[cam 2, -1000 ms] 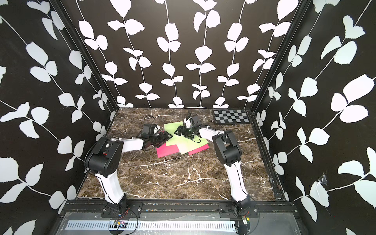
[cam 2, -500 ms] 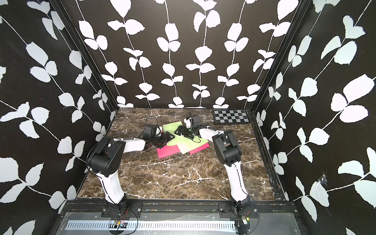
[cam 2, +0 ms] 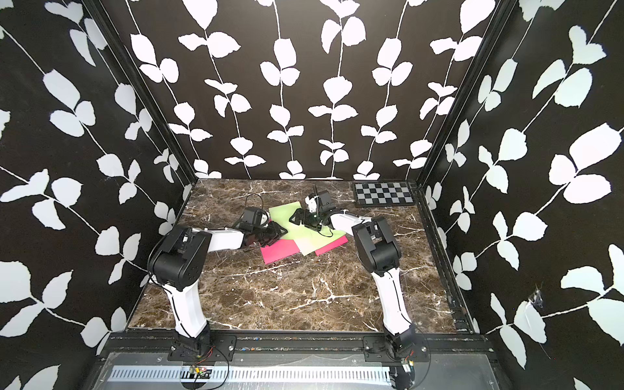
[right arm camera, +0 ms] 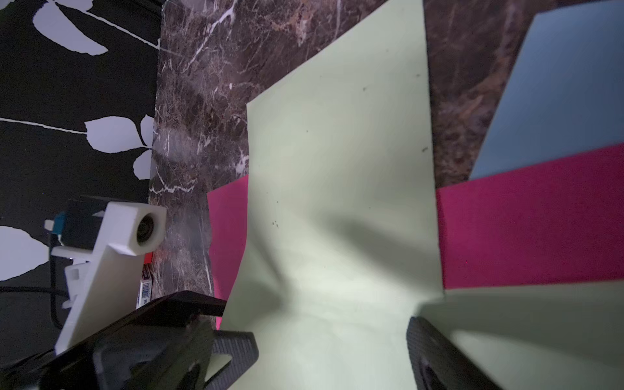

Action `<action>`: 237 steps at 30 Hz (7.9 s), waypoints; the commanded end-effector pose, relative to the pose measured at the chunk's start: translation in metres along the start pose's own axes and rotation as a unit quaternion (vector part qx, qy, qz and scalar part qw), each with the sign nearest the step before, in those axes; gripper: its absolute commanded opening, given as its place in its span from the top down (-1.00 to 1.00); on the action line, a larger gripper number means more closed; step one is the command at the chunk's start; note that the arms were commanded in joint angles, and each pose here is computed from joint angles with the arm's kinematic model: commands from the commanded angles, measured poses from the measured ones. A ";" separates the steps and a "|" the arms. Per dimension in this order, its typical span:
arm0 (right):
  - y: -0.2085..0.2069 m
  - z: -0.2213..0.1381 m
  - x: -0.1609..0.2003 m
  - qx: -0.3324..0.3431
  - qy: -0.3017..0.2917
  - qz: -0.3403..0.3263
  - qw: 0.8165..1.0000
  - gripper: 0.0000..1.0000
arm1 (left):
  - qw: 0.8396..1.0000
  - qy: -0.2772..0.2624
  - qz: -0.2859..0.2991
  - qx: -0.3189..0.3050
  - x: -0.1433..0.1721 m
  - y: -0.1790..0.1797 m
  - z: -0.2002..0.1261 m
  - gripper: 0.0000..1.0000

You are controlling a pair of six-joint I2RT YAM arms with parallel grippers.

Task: Sort the scattered colored papers by color
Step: Pick up the colored paper from the center of the board, then place the colored paper at the center of the board.

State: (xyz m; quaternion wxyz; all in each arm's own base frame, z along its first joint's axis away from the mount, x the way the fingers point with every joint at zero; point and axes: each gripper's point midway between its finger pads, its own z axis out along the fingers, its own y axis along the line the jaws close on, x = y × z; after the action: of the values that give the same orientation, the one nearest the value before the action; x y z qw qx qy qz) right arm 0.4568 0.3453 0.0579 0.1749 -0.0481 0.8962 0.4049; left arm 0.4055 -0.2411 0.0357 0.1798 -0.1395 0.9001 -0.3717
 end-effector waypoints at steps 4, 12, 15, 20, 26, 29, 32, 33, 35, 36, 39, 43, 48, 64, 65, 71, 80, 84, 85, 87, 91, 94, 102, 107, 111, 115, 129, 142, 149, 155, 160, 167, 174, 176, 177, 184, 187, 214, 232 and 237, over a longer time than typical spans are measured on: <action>-0.029 0.013 0.033 0.030 0.041 0.039 0.998 -0.80 | 1.000 0.000 0.008 -0.015 -0.002 0.000 0.001 0.61; -0.009 0.000 0.020 0.012 0.020 0.020 1.000 -0.82 | 0.999 0.003 0.039 -0.023 -0.007 -0.008 -0.003 1.00; 0.009 -0.013 0.010 -0.003 0.002 0.004 1.000 -0.84 | 0.998 0.002 0.057 -0.018 -0.010 -0.015 -0.006 1.00; 0.045 -0.047 -0.008 -0.027 -0.037 -0.032 0.998 -0.85 | 0.994 0.012 0.108 0.022 -0.013 -0.040 -0.012 1.00; 0.074 -0.091 -0.016 -0.027 -0.072 -0.067 0.995 -0.86 | 0.973 0.010 0.211 0.097 -0.015 -0.091 -0.039 1.00; 0.074 -0.110 -0.017 -0.026 -0.086 -0.070 0.993 -0.87 | 0.957 0.011 0.260 0.130 -0.012 -0.114 -0.058 1.00; 0.062 -0.128 -0.014 -0.031 -0.105 -0.053 0.993 -0.88 | 0.939 0.010 0.304 0.161 -0.006 -0.133 -0.078 1.00; 0.057 -0.132 -0.014 -0.035 -0.112 -0.042 0.992 -0.88 | 0.934 0.010 0.315 0.170 -0.004 -0.137 -0.083 1.00; 0.045 -0.143 -0.013 -0.051 -0.126 -0.018 0.990 -0.88 | 0.921 0.011 0.337 0.195 0.002 -0.146 -0.094 1.00; 0.042 -0.147 -0.014 -0.062 -0.132 -0.010 0.989 -0.88 | 0.916 0.010 0.345 0.207 0.005 -0.151 -0.099 1.00; 0.034 -0.153 -0.010 -0.100 -0.142 0.007 0.985 -0.88 | 0.896 0.009 0.363 0.257 0.014 -0.167 -0.117 1.00; 0.033 -0.158 -0.011 -0.150 -0.165 0.020 0.975 -0.89 | 0.868 0.006 0.385 0.315 0.026 -0.188 -0.142 1.00; 0.052 -0.164 -0.024 -0.255 -0.195 0.048 0.946 -0.91 | 0.851 0.003 0.395 0.346 0.033 -0.199 -0.158 1.00; 0.074 -0.162 -0.030 -0.367 -0.181 0.125 0.904 -0.79 | 0.862 0.018 0.372 0.343 0.032 -0.181 -0.140 1.00; 0.077 -0.163 -0.030 -0.370 -0.179 0.126 0.903 -0.79 | 0.863 0.018 0.371 0.343 0.032 -0.181 -0.138 1.00; 0.091 -0.172 -0.026 -0.380 -0.178 0.123 0.899 -0.77 | 0.867 0.015 0.366 0.337 0.027 -0.175 -0.133 1.00; 0.099 -0.184 -0.029 -0.387 -0.183 0.113 0.897 -0.63 | 0.871 0.028 0.363 0.330 0.031 -0.167 -0.132 1.00; 0.099 -0.187 -0.030 -0.390 -0.178 0.112 0.897 -0.54 | 0.880 0.027 0.360 0.308 0.029 -0.156 -0.132 1.00; 0.100 -0.186 -0.028 -0.388 -0.174 0.109 0.898 -0.51 | 0.882 0.027 0.358 0.306 0.027 -0.154 -0.132 1.00; 0.098 -0.184 -0.025 -0.381 -0.169 0.105 0.903 -0.45 | 0.884 0.029 0.353 0.306 0.025 -0.151 -0.132 1.00; 0.097 -0.184 -0.019 -0.362 -0.162 0.090 0.913 -0.36 | 0.886 0.033 0.351 0.300 0.024 -0.147 -0.132 1.00; 0.099 -0.184 -0.013 -0.345 -0.152 0.073 0.923 -0.34 | 0.888 0.036 0.348 0.297 0.024 -0.144 -0.131 1.00; 0.097 -0.182 0.000 -0.314 -0.125 0.046 0.940 -0.18 | 0.890 0.049 0.344 0.297 0.024 -0.142 -0.126 1.00; 0.092 -0.178 0.010 -0.299 -0.113 0.041 0.947 -0.02 | 0.890 0.052 0.343 0.296 0.023 -0.142 -0.124 1.00; 0.091 -0.177 0.013 -0.289 -0.110 0.035 0.950 0.08 | 0.890 0.055 0.342 0.295 0.023 -0.142 -0.123 1.00; 0.092 -0.179 0.016 -0.284 -0.111 0.025 0.952 0.18 | 0.894 0.057 0.338 0.289 0.022 -0.139 -0.121 1.00; 0.093 -0.184 0.017 -0.277 -0.124 0.007 0.953 0.57 | 0.904 0.062 0.319 0.277 0.016 -0.132 -0.109 0.92; 0.094 -0.182 0.013 -0.272 -0.124 0.008 0.954 1.00 | 0.906 0.055 0.313 0.279 0.013 -0.135 -0.109 -0.06; 0.096 -0.180 0.019 -0.251 -0.106 0.005 0.962 1.00 | 0.930 0.006 0.296 0.217 -0.019 -0.118 -0.115 -0.30; 0.109 -0.152 0.039 -0.189 -0.059 -0.027 0.980 1.00 | 0.947 -0.072 0.300 0.094 -0.050 -0.096 -0.145 -0.40; 0.133 -0.110 0.055 -0.182 -0.017 -0.037 0.982 1.00 | 0.942 -0.133 0.306 0.025 -0.058 -0.089 -0.179 -0.46; 0.202 -0.037 0.089 -0.213 0.039 -0.056 0.975 1.00 | 0.929 -0.206 0.307 -0.025 -0.056 -0.086 -0.229 -0.55; 0.233 0.035 0.137 -0.238 0.074 0.000 0.968 1.00 | 0.920 -0.238 0.311 -0.037 -0.045 -0.082 -0.256 -0.73; 0.219 0.051 0.148 -0.220 0.078 0.025 0.972 1.00 | 0.921 -0.233 0.310 -0.038 -0.041 -0.079 -0.255 -0.74; 0.210 0.057 0.154 -0.211 0.080 0.035 0.974 1.00 | 0.922 -0.232 0.309 -0.038 -0.041 -0.078 -0.254 -0.74; 0.168 0.078 0.185 -0.157 0.099 0.090 0.978 1.00 | 0.927 -0.222 0.301 -0.022 -0.037 -0.075 -0.244 -0.75; 0.167 0.080 0.194 -0.149 0.105 0.096 0.979 1.00 | 0.929 -0.218 0.297 -0.017 -0.037 -0.074 -0.240 -0.76; 0.173 0.103 0.255 -0.134 0.129 0.149 0.971 0.58 | 0.938 -0.203 0.282 -0.005 -0.027 -0.066 -0.230 -0.77; 0.155 0.076 0.267 -0.042 0.137 0.087 0.986 -0.24 | 0.940 -0.197 0.280 -0.004 -0.025 -0.063 -0.226 -0.78; 0.147 0.069 0.272 -0.015 0.150 0.073 0.986 -0.36 | 0.940 -0.195 0.279 -0.008 -0.026 -0.060 -0.223 -0.78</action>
State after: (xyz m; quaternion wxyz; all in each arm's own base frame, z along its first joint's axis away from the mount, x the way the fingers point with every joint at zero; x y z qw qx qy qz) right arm 0.1972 0.5309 0.0504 0.0214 -0.0539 0.8770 0.4770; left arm 0.3397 -0.1333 0.2324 0.4433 0.0432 0.8561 -0.2622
